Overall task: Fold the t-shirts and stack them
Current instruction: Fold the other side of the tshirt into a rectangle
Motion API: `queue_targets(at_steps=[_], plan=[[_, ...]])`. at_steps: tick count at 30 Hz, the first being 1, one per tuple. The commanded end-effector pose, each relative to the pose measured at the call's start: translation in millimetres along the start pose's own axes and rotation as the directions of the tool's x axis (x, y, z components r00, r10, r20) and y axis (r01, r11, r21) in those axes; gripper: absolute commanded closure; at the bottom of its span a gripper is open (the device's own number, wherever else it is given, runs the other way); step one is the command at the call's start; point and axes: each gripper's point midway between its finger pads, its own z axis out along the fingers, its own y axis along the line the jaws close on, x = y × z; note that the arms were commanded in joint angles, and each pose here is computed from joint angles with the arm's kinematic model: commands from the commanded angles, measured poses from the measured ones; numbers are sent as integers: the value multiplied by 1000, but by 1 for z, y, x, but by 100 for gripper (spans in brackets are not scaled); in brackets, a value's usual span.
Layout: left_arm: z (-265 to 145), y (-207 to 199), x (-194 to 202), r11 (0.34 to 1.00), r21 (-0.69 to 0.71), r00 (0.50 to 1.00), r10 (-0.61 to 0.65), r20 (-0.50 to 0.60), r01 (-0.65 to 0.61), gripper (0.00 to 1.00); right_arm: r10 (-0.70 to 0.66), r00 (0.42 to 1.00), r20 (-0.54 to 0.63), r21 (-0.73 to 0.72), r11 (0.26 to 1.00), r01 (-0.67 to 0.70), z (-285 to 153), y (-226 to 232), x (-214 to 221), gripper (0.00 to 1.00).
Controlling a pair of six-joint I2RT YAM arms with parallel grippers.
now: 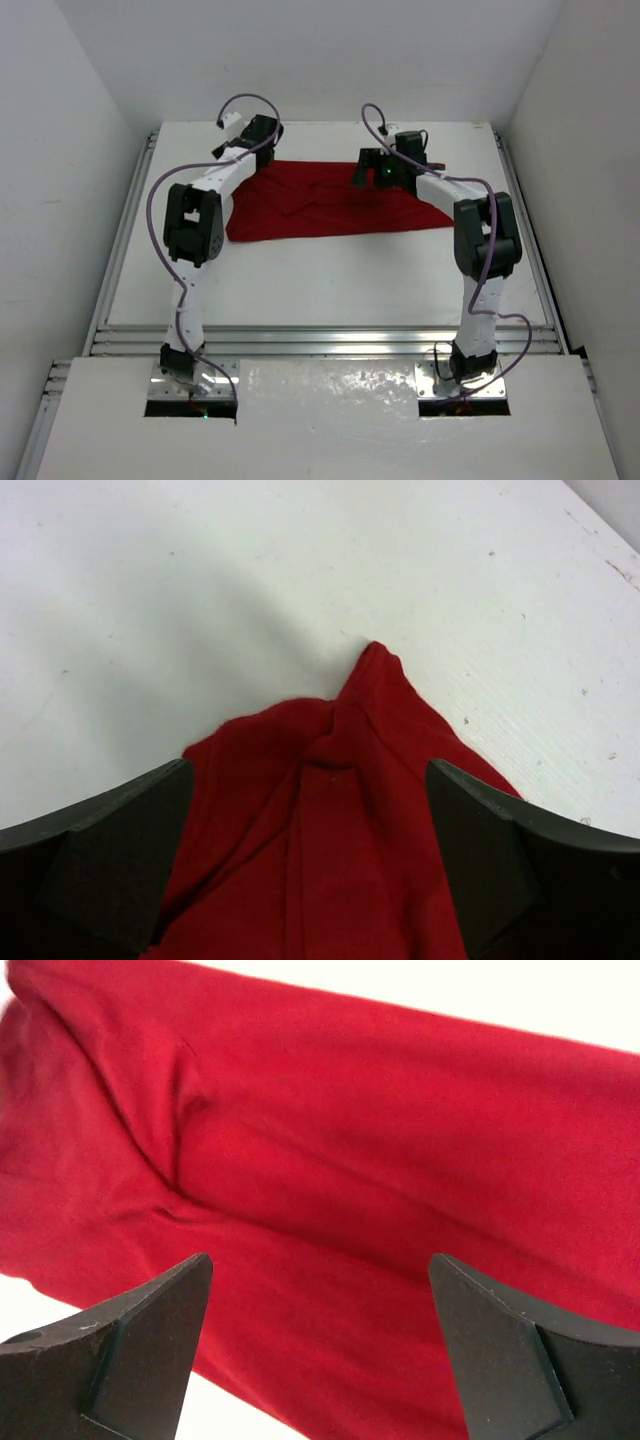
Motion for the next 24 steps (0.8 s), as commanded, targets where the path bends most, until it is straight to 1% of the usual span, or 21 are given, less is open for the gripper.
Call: queue_targets(at_steps=[1, 2, 3, 4, 5, 6, 7, 8, 9, 10, 12, 13, 16, 17, 18, 19, 20, 24], plan=[[-32, -1, -45, 996, 56, 997, -74, 25, 73, 0, -7, 999, 46, -25, 1000, 8, -11, 2, -6, 10], [-42, -4, -35, 990, 89, 994, -106, -30, 109, 1, 1, 999, 44, 0, 1000, -1, -14, -2, -5, 10], [-56, 12, -19, 990, 86, 991, -103, -81, 110, 1, 13, 999, 40, 21, 1000, -14, -19, -4, -2, 10], [-65, 15, -6, 978, 82, 975, -178, -130, 190, 2, 20, 999, 40, 64, 998, -22, -22, -12, 1, 10], [-77, 29, 18, 974, 81, 959, -192, -210, 213, 3, 37, 998, 43, 89, 995, -41, -31, -15, 3, 10], [-83, 30, 30, 962, 82, 939, -232, -256, 260, 4, 53, 997, 48, 110, 992, -58, -36, -19, 4, 10], [-96, 29, 39, 953, 107, 919, -239, -315, 284, 5, 102, 994, 26, 129, 986, -105, -41, -25, 22, 10], [-97, 32, 54, 952, 113, 912, -234, -336, 285, 8, 133, 990, 56, 139, 980, -140, -53, -31, 17, 10], [-108, 23, 62, 948, 139, 910, -222, -349, 285, 8, 163, 984, 71, 142, 975, -172, -60, -34, 17, 10], [-114, 12, 62, 945, 156, 910, -219, -353, 288, 8, 228, 972, 49, 143, 962, -233, -64, -37, 36, 10], [-128, 4, 76, 960, 142, 909, -174, -379, 243, 8, 266, 961, 75, 130, 953, -274, -77, -40, 35, 10], [-129, 0, 77, 969, 117, 916, -162, -367, 218, 8, 276, 960, 57, 116, 953, -281, -79, -38, 45, 10], [-126, -2, 90, 977, 70, 916, -164, -366, 204, 10, 274, 961, 31, 94, 957, -276, -86, -31, 52, 10], [-124, -2, 94, 977, 62, 913, -169, -372, 206, 14, 276, 961, 22, 86, 957, -277, -87, -28, 55, 10], [-120, -1, 100, 977, 45, 909, -176, -377, 207, 15, 270, 962, 36, 75, 959, -272, -92, -25, 51, 10], [-118, -1, 101, 977, 39, 909, -181, -376, 210, 17, 272, 962, 28, 77, 959, -273, -94, -25, 58, 10], [-117, -2, 102, 977, 38, 909, -182, -374, 212, 24, 268, 963, 31, 76, 960, -270, -96, -24, 58, 10], [-107, -6, 109, 976, 23, 901, -192, -389, 218, 25, 256, 966, 37, 57, 964, -258, -102, -19, 56, 10]])
